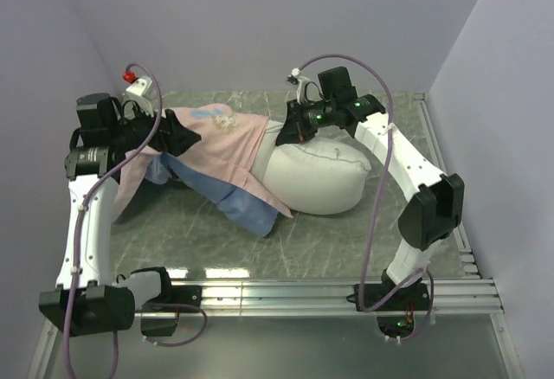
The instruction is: Put the pillow into the pillowcase
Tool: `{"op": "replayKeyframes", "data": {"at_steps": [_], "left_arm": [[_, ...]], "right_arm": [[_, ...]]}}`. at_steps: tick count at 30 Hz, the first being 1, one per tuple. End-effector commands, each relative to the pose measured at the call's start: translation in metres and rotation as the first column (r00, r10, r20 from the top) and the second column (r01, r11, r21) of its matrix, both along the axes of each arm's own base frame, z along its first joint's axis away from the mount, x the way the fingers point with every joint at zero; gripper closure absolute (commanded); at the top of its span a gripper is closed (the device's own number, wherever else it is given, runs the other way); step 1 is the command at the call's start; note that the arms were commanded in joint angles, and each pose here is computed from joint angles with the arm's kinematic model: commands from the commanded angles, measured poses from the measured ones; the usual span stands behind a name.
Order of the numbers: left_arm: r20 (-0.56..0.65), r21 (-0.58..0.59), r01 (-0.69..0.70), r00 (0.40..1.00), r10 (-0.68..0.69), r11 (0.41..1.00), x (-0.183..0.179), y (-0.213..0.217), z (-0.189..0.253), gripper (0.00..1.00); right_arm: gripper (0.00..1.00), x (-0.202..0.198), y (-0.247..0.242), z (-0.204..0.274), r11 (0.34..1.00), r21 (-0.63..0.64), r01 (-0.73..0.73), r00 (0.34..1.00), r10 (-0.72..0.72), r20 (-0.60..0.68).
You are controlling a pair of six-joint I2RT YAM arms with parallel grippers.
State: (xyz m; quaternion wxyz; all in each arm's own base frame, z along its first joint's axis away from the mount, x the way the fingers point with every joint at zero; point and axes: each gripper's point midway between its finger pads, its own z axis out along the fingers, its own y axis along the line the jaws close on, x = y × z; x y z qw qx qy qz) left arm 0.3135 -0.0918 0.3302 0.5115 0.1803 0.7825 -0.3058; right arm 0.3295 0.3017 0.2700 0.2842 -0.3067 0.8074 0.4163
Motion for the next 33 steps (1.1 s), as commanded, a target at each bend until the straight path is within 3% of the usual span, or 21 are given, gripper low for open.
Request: {"op": "replayKeyframes", "data": {"at_steps": [1,4,6,10,14,16,20,23,25,28,29,31,32,33], "left_arm": [[0.074,0.13,-0.006,0.997,-0.003,0.992,-0.018,0.001,-0.006,0.02],[0.127,0.264,0.054,0.988,-0.09,0.963,-0.043,-0.012,-0.029,0.01],[0.171,0.363,0.094,0.971,-0.166,0.927,-0.054,-0.022,-0.046,0.01],[0.263,0.601,0.212,0.858,-0.442,0.771,-0.074,-0.063,-0.06,0.01],[0.359,0.713,0.167,0.747,-0.559,0.681,-0.051,-0.084,-0.04,0.01],[0.339,0.753,0.19,0.709,-0.618,0.63,-0.045,-0.096,-0.047,0.01],[0.298,0.877,0.154,0.57,-0.765,0.456,-0.041,-0.104,-0.077,0.01],[0.327,0.905,0.07,0.515,-0.792,0.419,-0.031,-0.115,-0.087,0.01],[0.378,0.896,0.019,0.491,-0.785,0.443,-0.02,-0.126,-0.082,0.01],[0.42,0.874,0.01,0.486,-0.766,0.485,-0.015,-0.139,-0.078,0.19],[0.46,0.853,0.002,0.47,-0.753,0.522,-0.015,-0.147,-0.064,0.39],[0.484,0.832,0.025,0.457,-0.746,0.555,-0.019,-0.159,-0.055,0.61],[0.516,0.813,0.024,0.431,-0.74,0.582,-0.02,-0.166,-0.041,0.84],[0.516,0.809,0.041,0.427,-0.743,0.586,-0.019,-0.172,-0.04,0.95]], "right_arm": [[1.0,0.009,0.005,0.02,0.975,0.214,0.061,0.972,-0.009,-0.236],[1.0,0.036,-0.004,0.003,0.968,0.216,0.13,0.955,-0.064,-0.288],[1.0,0.041,-0.007,0.003,0.968,0.212,0.132,0.964,-0.076,-0.255],[1.0,0.039,-0.005,0.006,0.969,0.215,0.12,0.964,-0.062,-0.258],[1.0,0.032,-0.003,0.008,0.975,0.197,0.098,0.972,-0.051,-0.231],[1.0,0.029,-0.003,0.009,0.976,0.195,0.096,0.973,-0.051,-0.225],[1.0,0.023,-0.005,0.005,0.979,0.184,0.09,0.972,-0.046,-0.231],[1.0,0.019,-0.005,0.004,0.979,0.189,0.079,0.97,-0.031,-0.241],[1.0,0.016,-0.005,0.002,0.981,0.181,0.069,0.968,-0.022,-0.249],[1.0,0.009,-0.003,-0.003,0.984,0.17,0.046,0.968,-0.002,-0.251],[1.0,0.005,-0.002,-0.009,0.985,0.167,0.04,0.965,0.005,-0.261],[1.0,0.0,0.0,-0.013,0.985,0.17,0.03,0.962,0.018,-0.271],[1.0,-0.004,0.003,-0.015,0.984,0.175,0.025,0.96,0.025,-0.279],[1.0,-0.008,0.007,-0.016,0.983,0.186,0.012,0.956,0.043,-0.289]]}}
